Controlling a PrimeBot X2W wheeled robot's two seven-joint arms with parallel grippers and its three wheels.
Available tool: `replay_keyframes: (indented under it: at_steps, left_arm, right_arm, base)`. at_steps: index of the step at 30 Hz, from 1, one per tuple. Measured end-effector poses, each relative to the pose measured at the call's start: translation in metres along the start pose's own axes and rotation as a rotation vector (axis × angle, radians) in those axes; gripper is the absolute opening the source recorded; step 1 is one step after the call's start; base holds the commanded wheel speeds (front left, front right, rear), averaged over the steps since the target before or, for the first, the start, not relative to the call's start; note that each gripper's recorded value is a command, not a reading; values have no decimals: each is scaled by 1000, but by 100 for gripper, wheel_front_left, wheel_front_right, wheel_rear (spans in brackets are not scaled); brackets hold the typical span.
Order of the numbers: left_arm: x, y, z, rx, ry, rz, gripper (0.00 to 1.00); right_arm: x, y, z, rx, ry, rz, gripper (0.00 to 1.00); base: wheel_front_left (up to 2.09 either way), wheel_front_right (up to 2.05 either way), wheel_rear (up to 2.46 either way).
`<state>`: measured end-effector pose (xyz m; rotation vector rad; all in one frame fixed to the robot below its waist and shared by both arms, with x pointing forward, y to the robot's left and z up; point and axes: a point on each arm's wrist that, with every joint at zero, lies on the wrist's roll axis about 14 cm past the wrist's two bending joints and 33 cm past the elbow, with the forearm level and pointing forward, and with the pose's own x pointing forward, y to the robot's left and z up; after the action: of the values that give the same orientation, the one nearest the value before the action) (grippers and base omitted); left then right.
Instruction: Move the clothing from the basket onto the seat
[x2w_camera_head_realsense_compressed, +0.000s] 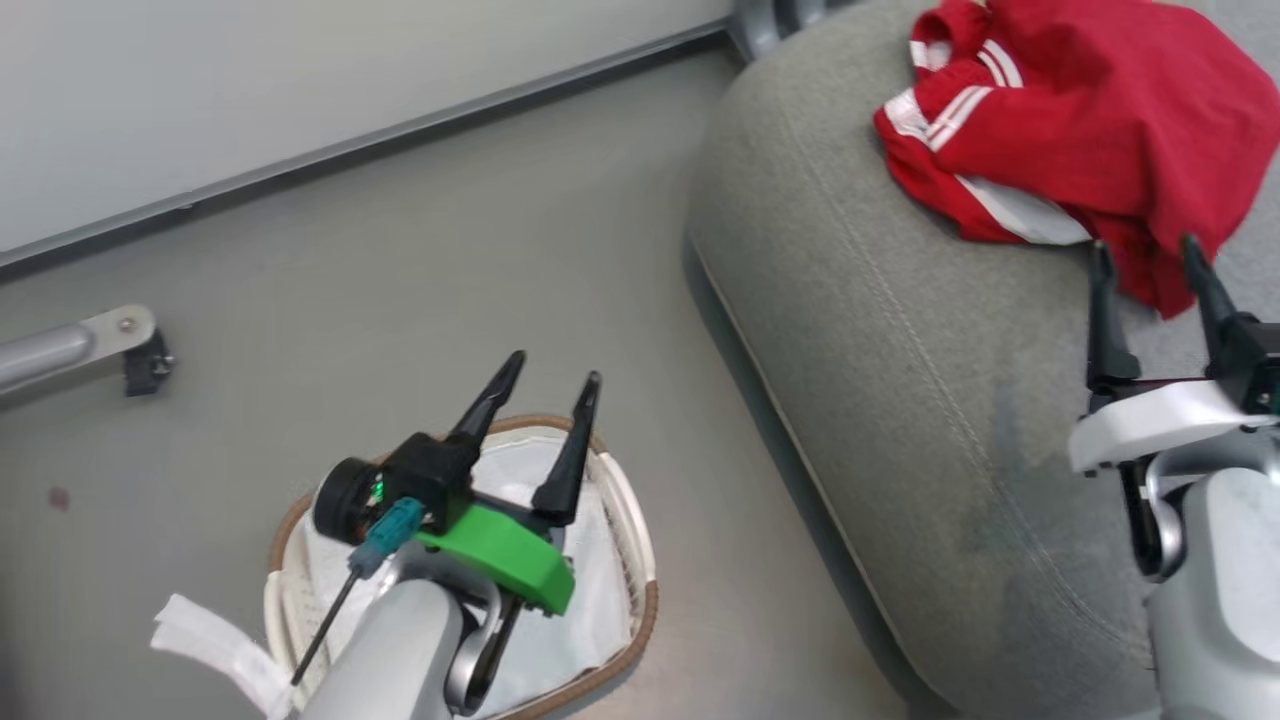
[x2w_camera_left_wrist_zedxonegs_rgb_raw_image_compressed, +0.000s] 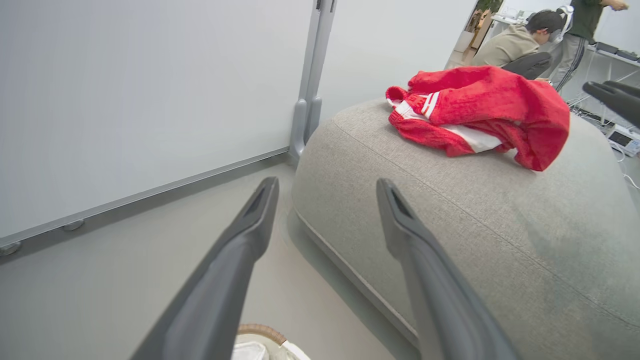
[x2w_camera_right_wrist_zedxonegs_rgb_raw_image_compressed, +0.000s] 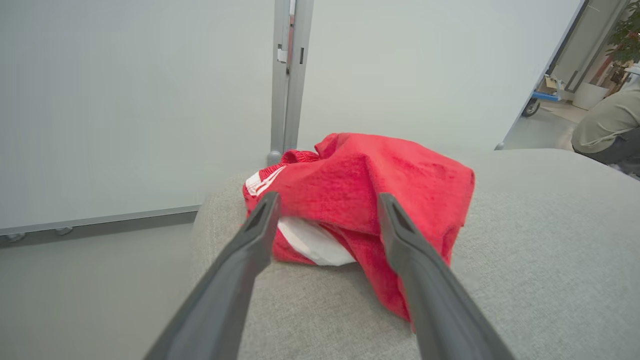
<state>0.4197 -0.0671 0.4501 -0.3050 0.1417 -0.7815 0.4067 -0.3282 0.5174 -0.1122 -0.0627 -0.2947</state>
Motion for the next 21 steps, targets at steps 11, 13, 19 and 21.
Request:
replay_keyframes:
  at_steps: [11, 13, 19, 21]
  left_arm:
    - [-73, 96, 23, 57, -49, 378, 100]
    - [-88, 110, 27, 78, -54, 438, 100]
    - [-136, 140, 33, 96, -64, 602, 100]
    - [-149, 147, 36, 112, -65, 643, 100]
  right_arm:
    - [14, 104, 15, 127, -48, 227, 100]
    - [14, 122, 16, 137, -49, 271, 100]
    - [8, 156, 13, 197, -28, 352, 100]
    - [5, 163, 14, 205, -26, 374, 100]
  base:
    - [0, 0, 0]
    - [0, 0, 0]
    - [0, 0, 0]
    - [0, 0, 0]
